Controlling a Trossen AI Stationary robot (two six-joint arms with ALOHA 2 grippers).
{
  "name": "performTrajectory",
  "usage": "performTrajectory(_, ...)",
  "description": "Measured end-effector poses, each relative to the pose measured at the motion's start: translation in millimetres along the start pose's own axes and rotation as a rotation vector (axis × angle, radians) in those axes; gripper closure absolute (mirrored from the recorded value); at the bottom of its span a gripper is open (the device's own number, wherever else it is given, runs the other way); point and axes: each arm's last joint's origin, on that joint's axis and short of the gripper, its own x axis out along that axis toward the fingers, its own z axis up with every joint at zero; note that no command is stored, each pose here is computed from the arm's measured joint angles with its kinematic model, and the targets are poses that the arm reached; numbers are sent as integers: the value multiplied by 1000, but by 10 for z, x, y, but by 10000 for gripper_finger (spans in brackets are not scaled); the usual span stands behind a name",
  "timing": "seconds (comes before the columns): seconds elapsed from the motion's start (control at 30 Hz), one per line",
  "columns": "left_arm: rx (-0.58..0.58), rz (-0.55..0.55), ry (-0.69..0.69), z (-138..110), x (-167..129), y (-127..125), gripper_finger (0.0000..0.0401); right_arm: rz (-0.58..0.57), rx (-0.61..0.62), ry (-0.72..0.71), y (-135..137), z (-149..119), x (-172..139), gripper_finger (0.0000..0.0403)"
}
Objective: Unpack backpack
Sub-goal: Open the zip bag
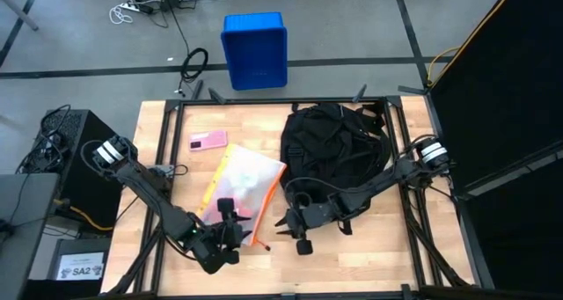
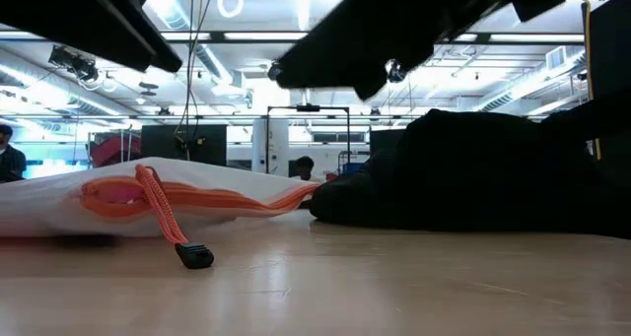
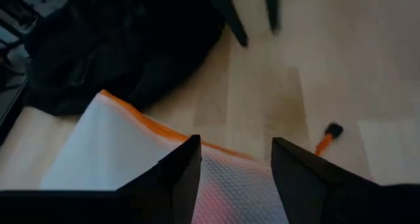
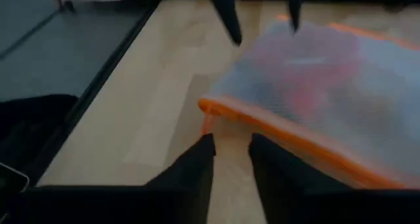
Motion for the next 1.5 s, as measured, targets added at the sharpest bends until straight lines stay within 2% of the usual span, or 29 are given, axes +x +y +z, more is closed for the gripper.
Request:
performTrajectory(0.17, -30, -2, -4, 2, 4, -7, 245, 35, 37, 37, 48, -152, 321, 232)
performTrajectory(0.27, -42, -17, 0, 3, 5, -12, 245, 37, 56, 34, 85, -144, 494, 201)
performTrajectory(0.37, -38, -48, 1, 28, 2, -35, 245, 38, 52, 53, 143, -125, 631, 183)
performTrajectory(0.5, 1, -79, -45, 232, -87, -69, 245, 20, 33, 101, 223, -103, 798, 177)
performTrajectory(0.6, 8, -79, -70, 268, -150, -133, 245, -19, 27, 166, 248, -105, 929, 185)
performTrajectory(0.7, 50, -56, -75, 205, -146, -234, 245, -40, 21, 228, 252, -164, 1045, 198)
performTrajectory(0.97, 100, -95, -9, 36, -48, -414, 245, -112, 8, 216, 198, -145, 1099, 249)
performTrajectory(1.23, 104, -100, 16, 12, -41, -407, 245, -85, -8, 222, 207, -140, 1093, 333)
performTrajectory(1.5, 38, -125, 49, -60, -20, -408, 245, -47, -11, 220, 218, -128, 1094, 376)
